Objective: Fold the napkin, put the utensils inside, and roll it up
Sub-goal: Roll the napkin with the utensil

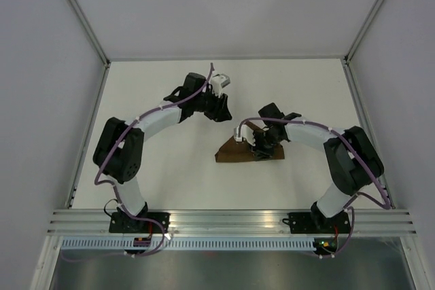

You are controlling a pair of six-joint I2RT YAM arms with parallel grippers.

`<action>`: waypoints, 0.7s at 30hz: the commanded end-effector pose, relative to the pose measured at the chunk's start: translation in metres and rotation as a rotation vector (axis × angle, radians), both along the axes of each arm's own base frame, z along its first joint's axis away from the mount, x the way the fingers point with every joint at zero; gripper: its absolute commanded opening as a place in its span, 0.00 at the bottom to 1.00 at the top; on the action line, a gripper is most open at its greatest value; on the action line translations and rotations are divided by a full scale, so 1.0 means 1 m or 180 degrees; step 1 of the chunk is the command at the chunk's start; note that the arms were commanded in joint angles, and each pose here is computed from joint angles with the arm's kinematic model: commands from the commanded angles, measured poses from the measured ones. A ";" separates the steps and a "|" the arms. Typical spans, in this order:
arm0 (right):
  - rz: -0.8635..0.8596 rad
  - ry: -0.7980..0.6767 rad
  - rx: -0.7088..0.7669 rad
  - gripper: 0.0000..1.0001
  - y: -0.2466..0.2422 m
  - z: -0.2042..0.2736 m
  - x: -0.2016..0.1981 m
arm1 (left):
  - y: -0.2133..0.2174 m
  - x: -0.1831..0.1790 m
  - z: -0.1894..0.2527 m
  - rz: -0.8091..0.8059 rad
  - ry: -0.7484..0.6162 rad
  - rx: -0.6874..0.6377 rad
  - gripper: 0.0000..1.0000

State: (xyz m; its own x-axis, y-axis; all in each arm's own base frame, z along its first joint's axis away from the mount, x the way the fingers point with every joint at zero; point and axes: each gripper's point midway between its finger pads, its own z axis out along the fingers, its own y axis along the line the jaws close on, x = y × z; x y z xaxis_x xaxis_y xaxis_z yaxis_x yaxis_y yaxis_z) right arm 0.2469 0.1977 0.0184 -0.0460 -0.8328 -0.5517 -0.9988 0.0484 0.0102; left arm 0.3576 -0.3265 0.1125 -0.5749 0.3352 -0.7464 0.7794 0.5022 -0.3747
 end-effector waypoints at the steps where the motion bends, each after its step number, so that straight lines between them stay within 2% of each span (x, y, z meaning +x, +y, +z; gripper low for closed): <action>1: 0.0214 0.0751 -0.0071 0.15 -0.011 -0.008 -0.029 | 0.028 0.022 0.025 0.0692 -0.0388 -0.0079 0.47; 4: 0.0294 0.1014 0.0013 0.15 -0.007 -0.009 -0.020 | 0.037 0.025 0.056 0.0936 -0.0774 -0.0296 0.47; 5: 0.0301 0.1194 -0.0018 0.15 -0.011 -0.009 -0.025 | 0.047 0.019 0.042 0.1069 -0.0744 -0.0245 0.47; 7: 0.0281 0.1344 0.0002 0.15 -0.011 -0.014 -0.013 | 0.049 0.014 0.073 0.1173 -0.1045 -0.0594 0.47; 8: 0.0317 0.1483 0.0011 0.15 -0.013 -0.013 -0.017 | 0.056 0.002 0.051 0.1256 -0.1013 -0.0526 0.47; 10: 0.0309 0.1605 0.0016 0.15 -0.013 -0.018 -0.008 | 0.059 -0.004 0.077 0.1354 -0.1388 -0.0768 0.47; 11: 0.0314 0.1693 0.0002 0.15 -0.014 -0.018 -0.009 | 0.064 -0.016 0.061 0.1429 -0.1419 -0.0710 0.48; 13: 0.0288 0.1767 -0.0010 0.15 -0.015 -0.024 -0.003 | 0.067 -0.024 0.077 0.1511 -0.1724 -0.0838 0.48; 16: 0.0248 0.1861 -0.0063 0.15 -0.017 -0.031 -0.001 | 0.058 -0.049 0.063 0.1354 -0.1992 -0.0674 0.49; 17: 0.0244 0.1867 -0.0071 0.15 -0.017 -0.033 0.000 | 0.043 -0.062 0.060 0.1216 -0.2079 -0.0587 0.49; 18: 0.0227 0.1904 -0.0104 0.15 -0.018 -0.037 0.000 | 0.038 -0.066 0.056 0.1077 -0.2287 -0.0374 0.49; 21: 0.0196 0.1925 -0.0138 0.15 -0.018 -0.042 0.003 | 0.009 -0.085 0.039 0.0669 -0.2519 0.0026 0.50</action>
State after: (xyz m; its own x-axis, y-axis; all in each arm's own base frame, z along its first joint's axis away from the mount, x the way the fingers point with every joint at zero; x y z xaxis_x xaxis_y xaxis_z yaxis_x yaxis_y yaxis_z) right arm 0.2544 0.1962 0.0144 -0.3590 -0.8057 -0.4711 -0.8167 0.0268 0.5765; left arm 0.2652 -0.3019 0.1292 -0.1383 0.1865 -0.9727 0.7352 0.6774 0.0254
